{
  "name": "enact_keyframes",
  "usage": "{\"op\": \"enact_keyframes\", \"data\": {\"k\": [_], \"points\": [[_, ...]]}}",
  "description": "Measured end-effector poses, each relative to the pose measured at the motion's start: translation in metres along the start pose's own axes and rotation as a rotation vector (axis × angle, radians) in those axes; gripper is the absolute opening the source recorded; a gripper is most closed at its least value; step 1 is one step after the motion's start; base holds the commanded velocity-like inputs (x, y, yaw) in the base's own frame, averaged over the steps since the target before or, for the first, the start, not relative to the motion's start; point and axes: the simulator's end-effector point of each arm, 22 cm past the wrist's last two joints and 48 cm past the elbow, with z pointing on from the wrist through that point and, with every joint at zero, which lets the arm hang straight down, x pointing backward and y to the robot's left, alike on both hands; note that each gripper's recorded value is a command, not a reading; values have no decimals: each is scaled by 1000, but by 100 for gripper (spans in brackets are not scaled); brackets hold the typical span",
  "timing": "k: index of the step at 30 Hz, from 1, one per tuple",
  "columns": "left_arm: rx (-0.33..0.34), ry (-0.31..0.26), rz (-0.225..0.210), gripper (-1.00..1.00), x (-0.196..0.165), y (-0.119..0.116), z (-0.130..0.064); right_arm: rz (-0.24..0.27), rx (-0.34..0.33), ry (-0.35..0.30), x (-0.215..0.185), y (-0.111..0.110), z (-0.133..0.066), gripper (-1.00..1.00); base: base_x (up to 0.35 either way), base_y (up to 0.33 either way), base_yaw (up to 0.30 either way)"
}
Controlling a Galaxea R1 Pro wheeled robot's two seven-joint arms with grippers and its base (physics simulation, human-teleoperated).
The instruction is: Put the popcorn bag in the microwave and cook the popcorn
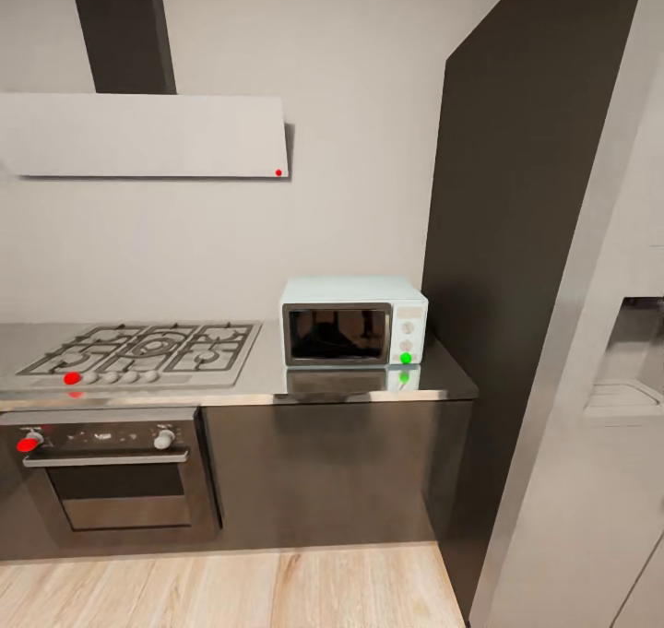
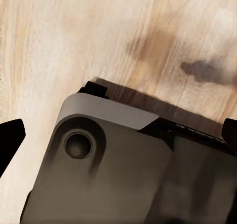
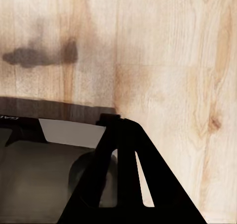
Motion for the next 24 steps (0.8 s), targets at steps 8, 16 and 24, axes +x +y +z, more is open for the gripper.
{"op": "enact_keyframes", "data": {"k": [8,16,24], "points": [[-24,-11,18,100,-8,20,2,6,-12,33,60,10,-7,-100,0,0,0],[12,-45,117,100,-25,30,4,192,123,-19,58,-25,-10,-100,0,0,0],[12,-46,118,100,-25,30,4,92,54,-14,57,15,-8,-100,0,0,0]]}}
